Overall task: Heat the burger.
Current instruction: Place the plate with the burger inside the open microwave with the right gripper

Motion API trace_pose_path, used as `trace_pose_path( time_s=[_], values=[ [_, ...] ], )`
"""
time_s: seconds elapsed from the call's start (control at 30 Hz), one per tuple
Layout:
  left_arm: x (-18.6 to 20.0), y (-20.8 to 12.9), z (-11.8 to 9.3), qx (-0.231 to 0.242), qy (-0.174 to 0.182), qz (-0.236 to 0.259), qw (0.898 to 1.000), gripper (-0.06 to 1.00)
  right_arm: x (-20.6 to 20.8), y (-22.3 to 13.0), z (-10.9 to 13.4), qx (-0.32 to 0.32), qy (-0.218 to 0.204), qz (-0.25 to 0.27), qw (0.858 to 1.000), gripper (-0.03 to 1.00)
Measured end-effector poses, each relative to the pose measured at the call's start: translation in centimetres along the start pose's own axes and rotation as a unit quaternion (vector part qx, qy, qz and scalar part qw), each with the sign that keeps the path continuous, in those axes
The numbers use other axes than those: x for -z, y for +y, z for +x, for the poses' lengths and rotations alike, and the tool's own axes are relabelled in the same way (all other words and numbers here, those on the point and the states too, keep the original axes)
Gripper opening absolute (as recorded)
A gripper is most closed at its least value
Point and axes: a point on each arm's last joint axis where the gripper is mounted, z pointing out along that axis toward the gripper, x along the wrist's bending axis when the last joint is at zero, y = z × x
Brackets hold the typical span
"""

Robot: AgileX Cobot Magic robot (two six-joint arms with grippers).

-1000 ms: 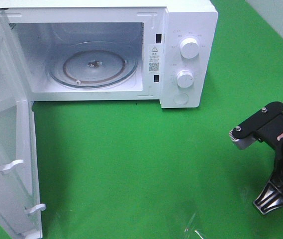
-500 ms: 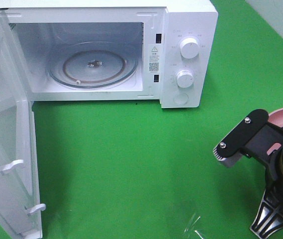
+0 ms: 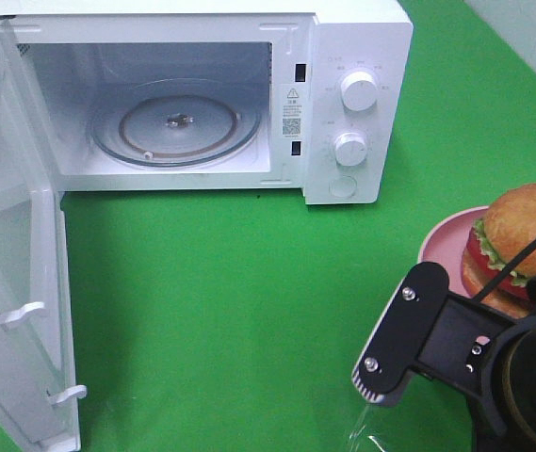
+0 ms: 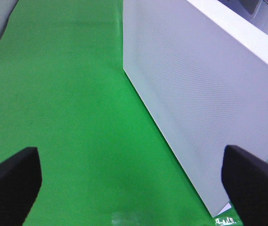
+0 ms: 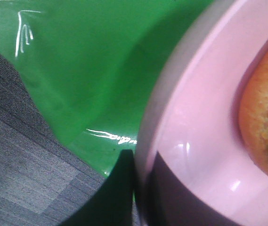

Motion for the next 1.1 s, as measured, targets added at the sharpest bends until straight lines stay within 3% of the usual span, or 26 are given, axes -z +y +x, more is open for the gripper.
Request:
trace_pose_path(
  time_s=[0.33, 0.6, 0.83, 0.93, 1.1],
  values=[
    [0.0, 0.0, 0.0, 0.000, 0.000, 0.000, 1.000, 0.96, 1.1, -0.3, 2.0, 0.103, 0.005, -0.027, 0.994, 0.02],
    [0.0, 0.0, 0.0, 0.000, 0.000, 0.000, 1.000, 0.96, 1.1, -0.2, 2.1, 0.153, 0.001, -0.033, 0.988, 0.03],
    [0.0, 0.0, 0.0, 0.000, 0.000, 0.000, 1.000, 0.96, 1.2, 0.5, 2.3, 0.239, 0.000, -0.074, 0.968, 0.03],
    [0.0, 0.0, 0.0, 0.000, 0.000, 0.000, 1.000, 0.96, 1.2, 0.9, 2.5, 0.283, 0.004, -0.100, 0.954, 0.03],
    [0.0, 0.0, 0.0, 0.000, 0.000, 0.000, 1.000, 0.96, 1.7, 1.5, 2.6, 0.309, 0.003, -0.119, 0.944, 0.03]
  ],
)
